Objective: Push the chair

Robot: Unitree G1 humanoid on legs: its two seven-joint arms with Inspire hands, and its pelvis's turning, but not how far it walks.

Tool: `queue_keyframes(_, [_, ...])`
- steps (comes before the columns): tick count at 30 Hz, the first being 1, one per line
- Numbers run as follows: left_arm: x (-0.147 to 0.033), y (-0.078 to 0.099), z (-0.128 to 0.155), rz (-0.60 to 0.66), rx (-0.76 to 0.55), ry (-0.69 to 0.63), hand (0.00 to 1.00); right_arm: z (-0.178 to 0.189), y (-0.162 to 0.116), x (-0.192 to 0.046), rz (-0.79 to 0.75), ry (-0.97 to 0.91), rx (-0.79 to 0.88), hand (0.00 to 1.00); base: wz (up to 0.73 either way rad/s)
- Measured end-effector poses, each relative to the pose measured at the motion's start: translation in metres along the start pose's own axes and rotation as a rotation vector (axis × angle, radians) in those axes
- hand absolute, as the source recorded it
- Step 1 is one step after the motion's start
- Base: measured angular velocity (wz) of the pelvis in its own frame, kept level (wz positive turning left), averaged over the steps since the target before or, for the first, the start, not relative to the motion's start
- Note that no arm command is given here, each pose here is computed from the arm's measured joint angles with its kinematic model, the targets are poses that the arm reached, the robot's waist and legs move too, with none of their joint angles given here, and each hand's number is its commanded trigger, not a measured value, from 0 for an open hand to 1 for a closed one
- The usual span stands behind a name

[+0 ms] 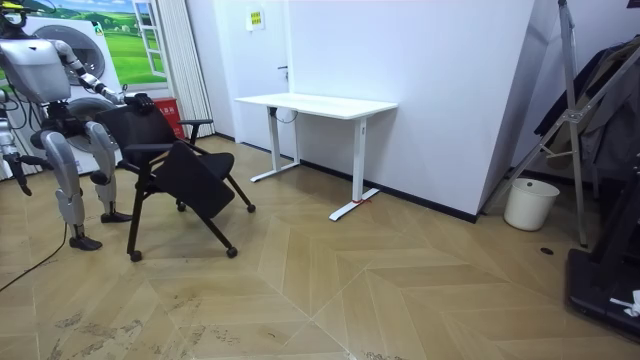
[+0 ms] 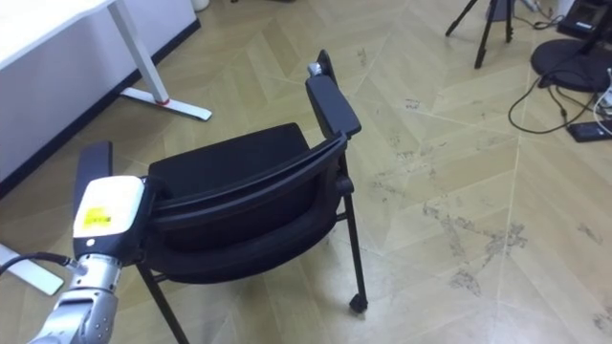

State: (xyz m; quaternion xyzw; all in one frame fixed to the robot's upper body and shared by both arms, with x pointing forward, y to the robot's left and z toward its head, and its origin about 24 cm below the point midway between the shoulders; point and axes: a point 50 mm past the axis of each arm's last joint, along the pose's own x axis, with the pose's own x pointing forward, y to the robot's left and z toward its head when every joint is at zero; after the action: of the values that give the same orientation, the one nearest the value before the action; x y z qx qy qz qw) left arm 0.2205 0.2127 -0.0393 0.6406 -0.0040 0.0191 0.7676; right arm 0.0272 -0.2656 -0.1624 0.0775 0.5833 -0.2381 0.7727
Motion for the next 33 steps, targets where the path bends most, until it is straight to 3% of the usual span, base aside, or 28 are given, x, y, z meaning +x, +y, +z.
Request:
queue_keyframes(6, [0.0,0.0,-0.001,-0.001,0.0,0.004,1.0,-0.008,-0.006,-0.001,-0.019,0.02,0.112,0.0,-0.01])
queue_keyframes(11, [-0.002,0.002,-0.008,0.02,0.006,0.017,1.0,-0.022,-0.029,-0.006,-0.145,0.023,0.526,0.0,-0.04])
queue_keyframes(14, [-0.008,0.004,-0.03,0.039,0.007,0.086,1.0,-0.022,-0.055,-0.011,-0.294,-0.035,0.952,0.0,-0.25])
queue_keyframes(19, [-0.014,0.008,-0.056,0.073,0.032,0.181,1.0,0.002,-0.097,-0.023,-0.461,-0.176,1.289,0.0,-0.26])
queue_keyframes(23, [-0.011,0.016,-0.065,0.094,0.069,0.182,1.0,0.039,-0.122,-0.037,-0.532,-0.327,1.379,0.0,-0.13])
queue_keyframes(26, [-0.01,0.022,-0.069,0.112,0.087,0.176,1.0,0.09,-0.141,-0.058,-0.572,-0.501,1.379,0.0,0.0])
queue_keyframes(29, [-0.01,0.023,-0.069,0.118,0.09,0.174,1.0,0.144,-0.152,-0.092,-0.592,-0.741,1.295,0.0,-0.04])
queue_keyframes(31, [-0.007,0.023,-0.066,0.124,0.083,0.167,1.0,0.19,-0.147,-0.125,-0.595,-0.948,1.2,0.0,-0.02])
queue_keyframes(33, [-0.002,0.024,-0.062,0.131,0.083,0.148,1.0,0.213,-0.138,-0.146,-0.578,-1.078,1.127,0.0,0.0])
